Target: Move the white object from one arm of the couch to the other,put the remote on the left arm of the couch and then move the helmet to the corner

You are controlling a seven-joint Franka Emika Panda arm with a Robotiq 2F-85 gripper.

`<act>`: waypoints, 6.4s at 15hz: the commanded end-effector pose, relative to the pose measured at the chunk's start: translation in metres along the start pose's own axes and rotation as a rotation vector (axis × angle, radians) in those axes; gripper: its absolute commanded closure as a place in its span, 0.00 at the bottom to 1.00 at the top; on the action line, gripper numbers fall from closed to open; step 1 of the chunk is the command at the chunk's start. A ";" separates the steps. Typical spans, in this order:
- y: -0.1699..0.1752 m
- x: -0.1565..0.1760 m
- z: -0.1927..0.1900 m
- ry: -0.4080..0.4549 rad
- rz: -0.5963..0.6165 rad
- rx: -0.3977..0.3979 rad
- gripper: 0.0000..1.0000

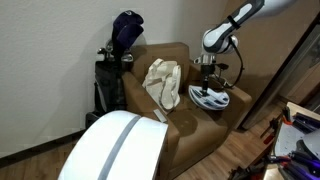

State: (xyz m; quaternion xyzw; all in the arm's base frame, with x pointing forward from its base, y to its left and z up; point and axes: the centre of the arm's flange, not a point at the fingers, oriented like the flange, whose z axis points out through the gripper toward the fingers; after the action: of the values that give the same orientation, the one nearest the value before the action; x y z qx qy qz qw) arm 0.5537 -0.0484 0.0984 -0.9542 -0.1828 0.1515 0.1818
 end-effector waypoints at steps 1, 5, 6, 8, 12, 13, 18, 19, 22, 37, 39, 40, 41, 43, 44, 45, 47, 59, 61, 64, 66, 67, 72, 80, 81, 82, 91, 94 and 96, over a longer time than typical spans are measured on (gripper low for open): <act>0.011 0.000 0.001 -0.009 -0.029 0.036 0.65; 0.027 0.005 0.011 -0.019 -0.068 0.084 0.65; 0.025 0.007 0.012 -0.019 -0.072 0.086 0.89; 0.029 0.012 0.014 -0.084 -0.158 0.227 0.89; 0.040 0.022 0.018 -0.165 -0.300 0.368 0.90; 0.043 0.026 0.020 -0.188 -0.344 0.394 0.90; 0.035 0.014 0.031 -0.239 -0.401 0.461 0.65; 0.037 0.015 0.033 -0.244 -0.411 0.475 0.65; 0.045 0.024 0.043 -0.302 -0.436 0.590 0.90; 0.073 0.007 0.059 -0.320 -0.647 1.000 0.90; 0.083 0.003 0.053 -0.225 -0.635 1.042 0.89; 0.090 0.000 0.050 -0.183 -0.621 1.055 0.89; 0.101 -0.004 0.048 -0.143 -0.603 1.077 0.89; 0.126 -0.015 0.045 -0.047 -0.549 1.089 0.89; 0.136 -0.021 0.044 0.005 -0.525 1.094 0.89; 0.146 -0.026 0.043 0.043 -0.496 1.126 0.90; 0.136 -0.036 0.049 0.016 -0.518 1.092 0.65; 0.116 0.004 0.094 0.087 -0.532 1.364 0.90; 0.115 0.011 0.104 0.077 -0.563 1.357 0.89; 0.114 0.019 0.108 0.087 -0.569 1.232 0.89; 0.117 0.026 0.109 0.098 -0.588 1.165 0.89; 0.117 0.027 0.110 0.092 -0.584 1.170 0.89; 0.098 0.013 0.110 0.076 -0.560 1.205 0.90; 0.099 0.010 0.111 0.060 -0.527 1.178 0.90; 0.100 0.009 0.111 0.045 -0.520 1.181 0.90; 0.100 0.008 0.111 0.043 -0.518 1.189 0.90; 0.102 0.010 0.114 0.092 -0.534 1.165 0.90; 0.103 0.009 0.115 0.123 -0.491 1.157 0.90; 0.102 0.006 0.117 0.099 -0.441 1.188 0.90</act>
State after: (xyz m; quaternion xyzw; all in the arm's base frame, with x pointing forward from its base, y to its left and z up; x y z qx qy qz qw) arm 0.5532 -0.1011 -0.0505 -0.6366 -0.2877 0.1339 0.7029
